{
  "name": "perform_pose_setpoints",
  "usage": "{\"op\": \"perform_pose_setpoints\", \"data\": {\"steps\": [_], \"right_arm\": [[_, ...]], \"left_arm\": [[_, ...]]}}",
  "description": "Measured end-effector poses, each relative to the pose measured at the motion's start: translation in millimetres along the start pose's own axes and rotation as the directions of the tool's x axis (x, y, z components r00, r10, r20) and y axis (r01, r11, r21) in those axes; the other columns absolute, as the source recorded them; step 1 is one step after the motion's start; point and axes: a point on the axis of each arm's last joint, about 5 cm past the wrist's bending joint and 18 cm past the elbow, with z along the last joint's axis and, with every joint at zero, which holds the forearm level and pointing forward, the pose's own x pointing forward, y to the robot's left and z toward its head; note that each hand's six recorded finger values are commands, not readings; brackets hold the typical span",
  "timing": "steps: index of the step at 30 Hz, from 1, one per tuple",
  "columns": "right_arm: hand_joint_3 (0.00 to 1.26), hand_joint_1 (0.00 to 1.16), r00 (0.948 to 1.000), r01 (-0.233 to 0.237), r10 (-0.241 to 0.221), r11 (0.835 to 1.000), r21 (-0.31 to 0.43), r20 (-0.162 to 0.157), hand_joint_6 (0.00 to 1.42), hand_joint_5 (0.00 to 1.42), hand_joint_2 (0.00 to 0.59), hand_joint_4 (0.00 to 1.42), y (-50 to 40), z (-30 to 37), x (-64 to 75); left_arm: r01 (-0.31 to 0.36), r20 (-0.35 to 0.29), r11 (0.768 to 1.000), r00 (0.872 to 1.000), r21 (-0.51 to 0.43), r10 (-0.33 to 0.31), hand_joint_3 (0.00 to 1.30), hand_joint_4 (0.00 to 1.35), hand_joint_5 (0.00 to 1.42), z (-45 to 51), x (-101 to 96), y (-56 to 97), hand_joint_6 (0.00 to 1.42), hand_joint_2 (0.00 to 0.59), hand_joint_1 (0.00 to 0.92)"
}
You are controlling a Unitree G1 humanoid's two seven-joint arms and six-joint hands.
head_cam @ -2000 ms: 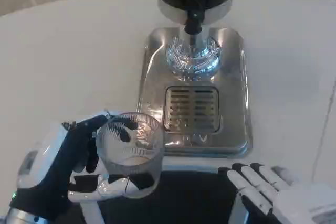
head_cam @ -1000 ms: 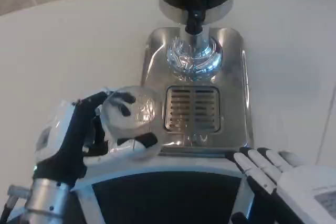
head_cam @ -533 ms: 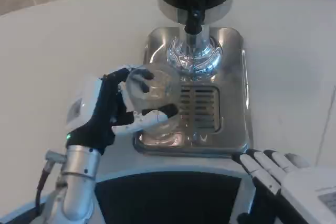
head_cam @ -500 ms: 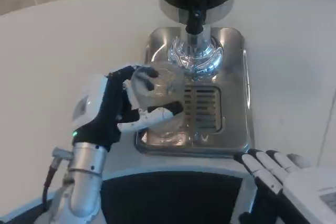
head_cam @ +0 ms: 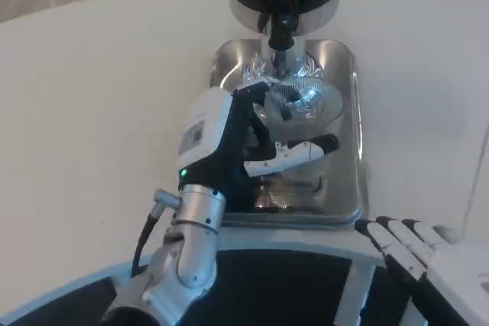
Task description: Grasp the cup under the faucet to collect the drink, then remove the cup.
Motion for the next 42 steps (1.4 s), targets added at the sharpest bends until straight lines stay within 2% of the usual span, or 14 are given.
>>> {"op": "perform_pose_setpoints", "data": {"steps": [2, 4, 7, 10, 19, 26, 29, 31, 36, 42], "right_arm": [[0.01, 0.21, 1.0000, 0.000, 0.000, 1.000, 0.005, -0.003, 0.00, 0.00, 0.538, 0.00, 0.0, -0.2, 0.1], [0.01, 0.21, 1.0000, -0.001, 0.001, 1.000, 0.015, -0.007, 0.00, 0.00, 0.536, 0.00, 0.0, -0.1, 0.7], [0.01, 0.20, 0.9997, -0.018, 0.019, 1.000, 0.025, -0.017, 0.00, 0.00, 0.534, 0.00, -0.1, 1.5, 3.8], [0.01, 0.20, 0.9999, -0.013, 0.013, 0.999, 0.040, -0.010, 0.00, 0.00, 0.533, 0.00, -1.1, 3.0, 7.0], [0.02, 0.20, 0.9999, 0.002, -0.001, 0.998, 0.064, -0.012, 0.00, 0.00, 0.529, 0.00, -2.9, 3.1, 9.8], [0.02, 0.20, 0.9999, 0.016, -0.016, 0.996, 0.092, 0.002, 0.00, 0.00, 0.525, 0.00, -3.7, -0.1, 7.4], [0.02, 0.21, 0.9998, 0.020, -0.019, 0.995, 0.096, -0.004, 0.01, 0.00, 0.525, 0.00, -4.0, -1.6, 6.4], [0.02, 0.21, 0.9998, 0.019, -0.019, 0.995, 0.099, -0.002, 0.01, 0.00, 0.525, 0.00, -4.1, -2.0, 6.1], [0.02, 0.21, 0.9999, 0.012, -0.012, 0.995, 0.100, 0.003, 0.01, 0.00, 0.521, 0.00, -4.1, -1.6, 6.4], [0.02, 0.21, 0.9998, 0.007, -0.009, 0.995, 0.100, 0.019, 0.01, 0.00, 0.516, 0.00, -4.3, 0.0, 7.7]], "left_arm": [[0.001, -0.009, 1.000, 1.000, 0.012, -0.001, 0.59, 0.38, 0.58, 0.7, 2.7, 0.1, 0.69, 0.057, 0.334], [0.013, -0.031, 0.999, 0.999, 0.032, -0.012, 0.53, 0.30, 0.48, -1.1, 2.6, -0.4, 0.55, 0.053, 0.298], [0.018, -0.033, 0.999, 0.999, 0.050, -0.017, 0.45, 0.22, 0.40, -2.4, 3.5, 1.6, 0.47, 0.050, 0.263], [0.023, -0.040, 0.998, 0.999, 0.063, -0.021, 0.41, 0.18, 0.36, -4.9, 4.7, 5.7, 0.42, 0.049, 0.243], [0.033, -0.039, 0.995, 0.999, 0.090, -0.030, 0.35, 0.12, 0.31, -10.9, 5.7, 15.4, 0.36, 0.050, 0.228], [0.038, -0.028, 0.994, 0.999, 0.103, -0.036, 0.28, 0.06, 0.26, -14.9, 5.3, 22.5, 0.31, 0.049, 0.213], [0.040, -0.027, 0.992, 0.999, 0.116, -0.037, 0.26, 0.04, 0.25, -17.9, 5.2, 27.9, 0.31, 0.042, 0.208], [0.040, -0.028, 0.992, 0.999, 0.120, -0.037, 0.18, 0.01, 0.23, -20.0, 5.0, 31.8, 0.30, 0.032, 0.182], [0.053, -0.024, 0.989, 0.998, 0.136, -0.050, 0.09, 0.00, 0.18, -25.3, 2.7, 41.2, 0.27, 0.028, 0.147], [0.054, -0.015, 0.989, 0.999, 0.140, -0.052, 0.08, 0.00, 0.17, -32.3, -6.3, 50.7, 0.27, 0.028, 0.143]]}}
